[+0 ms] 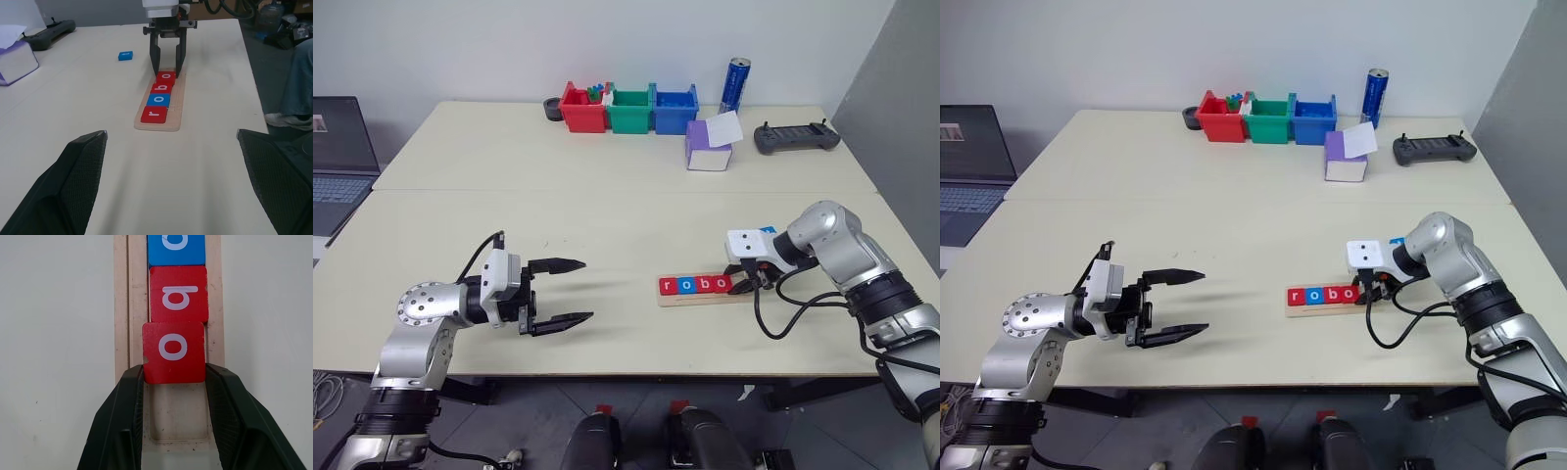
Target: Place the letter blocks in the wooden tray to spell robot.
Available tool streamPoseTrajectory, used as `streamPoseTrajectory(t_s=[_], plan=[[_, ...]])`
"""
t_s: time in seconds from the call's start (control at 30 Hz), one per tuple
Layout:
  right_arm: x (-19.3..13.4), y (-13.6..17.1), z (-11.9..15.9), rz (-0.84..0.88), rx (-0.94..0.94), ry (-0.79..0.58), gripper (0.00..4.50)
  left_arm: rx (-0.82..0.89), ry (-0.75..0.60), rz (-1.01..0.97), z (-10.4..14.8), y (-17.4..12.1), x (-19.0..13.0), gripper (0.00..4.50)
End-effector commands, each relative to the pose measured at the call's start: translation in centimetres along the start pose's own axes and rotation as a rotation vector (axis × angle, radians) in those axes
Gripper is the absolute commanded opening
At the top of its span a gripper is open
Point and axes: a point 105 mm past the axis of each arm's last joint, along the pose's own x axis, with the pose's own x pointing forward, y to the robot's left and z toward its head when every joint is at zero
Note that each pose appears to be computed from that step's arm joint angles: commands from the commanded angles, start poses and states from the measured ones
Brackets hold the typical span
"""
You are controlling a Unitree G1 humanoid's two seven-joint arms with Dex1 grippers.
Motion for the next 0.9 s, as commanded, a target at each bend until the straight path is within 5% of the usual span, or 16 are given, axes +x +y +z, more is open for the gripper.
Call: streamPoseTrajectory(t_s=[0.03,0.9], plan=[[-0.97,-0.45,0.43,-0.019,-0.025,0.008,1.44,0.035,-0.015,-0.008,0.71,0.09,0.15,4.5],[-0.71,-0.74,0.64,0.01,-0.03,0.002,1.44,0.031,-0.013,-0.003,0.68,-0.09,-0.02,4.5]])
